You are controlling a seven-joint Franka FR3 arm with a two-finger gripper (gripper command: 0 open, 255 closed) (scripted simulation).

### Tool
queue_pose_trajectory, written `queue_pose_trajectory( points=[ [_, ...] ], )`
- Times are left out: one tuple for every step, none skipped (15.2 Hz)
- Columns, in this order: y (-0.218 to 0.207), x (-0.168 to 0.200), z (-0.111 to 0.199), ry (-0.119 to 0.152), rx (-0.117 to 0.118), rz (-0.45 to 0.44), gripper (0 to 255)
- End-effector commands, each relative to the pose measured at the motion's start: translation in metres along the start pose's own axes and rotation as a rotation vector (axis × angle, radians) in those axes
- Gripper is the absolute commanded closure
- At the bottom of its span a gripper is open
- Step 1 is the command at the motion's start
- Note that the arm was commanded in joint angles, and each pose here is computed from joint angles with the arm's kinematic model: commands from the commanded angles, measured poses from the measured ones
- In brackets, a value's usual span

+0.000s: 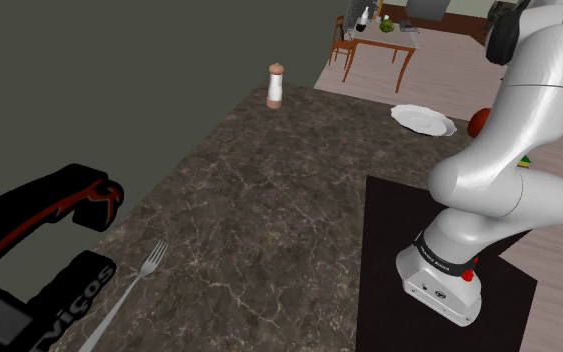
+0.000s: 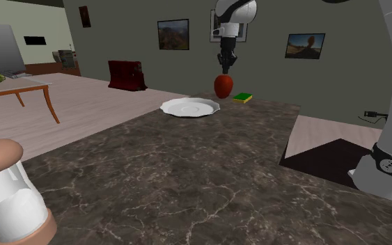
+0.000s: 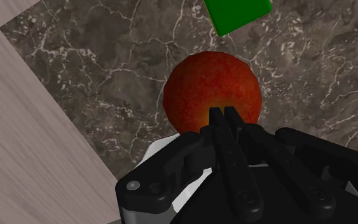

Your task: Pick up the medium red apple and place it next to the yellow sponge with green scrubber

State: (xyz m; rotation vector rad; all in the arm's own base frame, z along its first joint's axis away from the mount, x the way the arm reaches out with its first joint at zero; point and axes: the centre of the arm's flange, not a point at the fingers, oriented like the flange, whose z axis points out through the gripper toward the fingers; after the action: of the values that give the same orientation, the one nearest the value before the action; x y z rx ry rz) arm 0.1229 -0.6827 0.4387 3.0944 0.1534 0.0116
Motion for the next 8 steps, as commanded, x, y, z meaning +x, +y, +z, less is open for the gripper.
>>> queue_pose_trajectory(
  points=[
    [-0.0002, -0.0002, 0.0110, 0.000, -0.001, 0.000, 255],
    [-0.0005, -0.0002, 0.0183, 0.000, -0.001, 0.000, 255],
    [-0.0006, -0.0003, 0.0183, 0.000, -0.001, 0.000, 255],
    [-0.0005, -0.0003, 0.0183, 0.000, -0.001, 0.000, 255],
    [-0.0005, -0.0002, 0.0183, 0.000, -0.001, 0.000, 255],
    [-0.0005, -0.0002, 0.0183, 0.000, -0.001, 0.000, 255],
    [-0.0005, -0.0002, 0.0183, 0.000, -0.001, 0.000, 255],
    [-0.0005, -0.0002, 0.0183, 0.000, -0.001, 0.000, 255]
  ],
)
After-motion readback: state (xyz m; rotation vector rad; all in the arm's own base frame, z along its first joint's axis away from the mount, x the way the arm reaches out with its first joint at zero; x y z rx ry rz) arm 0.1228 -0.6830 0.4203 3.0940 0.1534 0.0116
